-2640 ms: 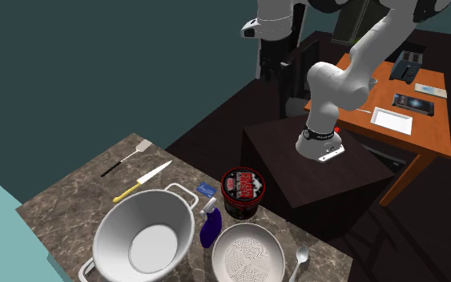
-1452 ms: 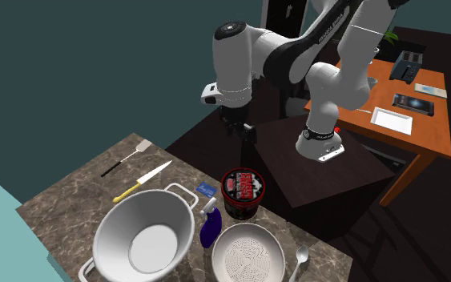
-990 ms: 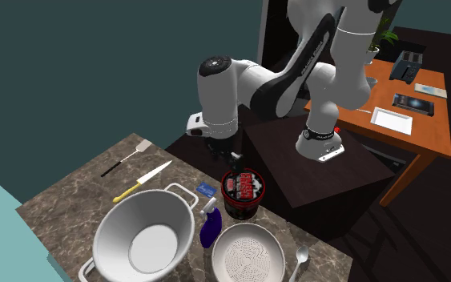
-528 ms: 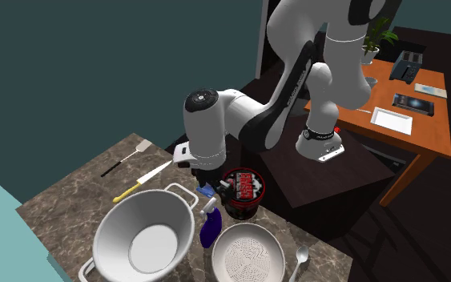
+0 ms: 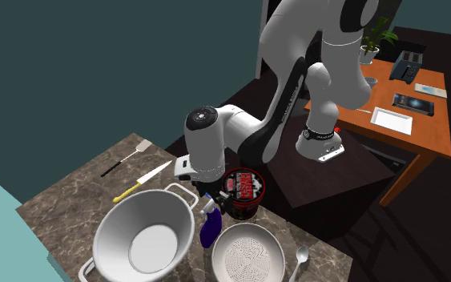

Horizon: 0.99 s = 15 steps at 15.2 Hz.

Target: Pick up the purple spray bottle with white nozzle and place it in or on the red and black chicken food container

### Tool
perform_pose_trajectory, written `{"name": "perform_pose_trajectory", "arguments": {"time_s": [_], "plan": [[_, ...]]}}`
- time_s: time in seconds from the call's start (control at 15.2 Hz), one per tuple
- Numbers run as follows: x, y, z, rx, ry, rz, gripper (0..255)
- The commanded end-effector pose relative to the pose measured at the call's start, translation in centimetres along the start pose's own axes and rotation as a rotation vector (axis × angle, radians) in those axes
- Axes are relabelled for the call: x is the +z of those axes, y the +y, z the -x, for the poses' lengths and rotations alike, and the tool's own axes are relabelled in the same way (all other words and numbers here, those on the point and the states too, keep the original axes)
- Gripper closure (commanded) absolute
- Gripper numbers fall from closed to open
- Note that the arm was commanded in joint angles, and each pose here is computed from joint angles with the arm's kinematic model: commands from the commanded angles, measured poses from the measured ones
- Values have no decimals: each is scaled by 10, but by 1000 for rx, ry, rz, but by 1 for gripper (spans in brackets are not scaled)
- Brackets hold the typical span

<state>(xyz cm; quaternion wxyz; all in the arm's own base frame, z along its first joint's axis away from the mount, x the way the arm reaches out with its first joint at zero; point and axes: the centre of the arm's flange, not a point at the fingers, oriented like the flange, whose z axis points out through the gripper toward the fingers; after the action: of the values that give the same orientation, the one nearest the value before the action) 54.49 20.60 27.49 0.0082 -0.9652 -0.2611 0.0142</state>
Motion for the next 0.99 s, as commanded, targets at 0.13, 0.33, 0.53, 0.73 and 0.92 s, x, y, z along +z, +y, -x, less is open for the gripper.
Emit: {"name": "perform_pose_trajectory", "arguments": {"time_s": [0.13, 0.33, 0.53, 0.73, 0.92], "plan": [[5, 0, 0, 0, 0, 0, 0], [5, 0, 0, 0, 0, 0, 0], [5, 0, 0, 0, 0, 0, 255], [5, 0, 0, 0, 0, 0, 255], [5, 0, 0, 0, 0, 0, 255]]}}
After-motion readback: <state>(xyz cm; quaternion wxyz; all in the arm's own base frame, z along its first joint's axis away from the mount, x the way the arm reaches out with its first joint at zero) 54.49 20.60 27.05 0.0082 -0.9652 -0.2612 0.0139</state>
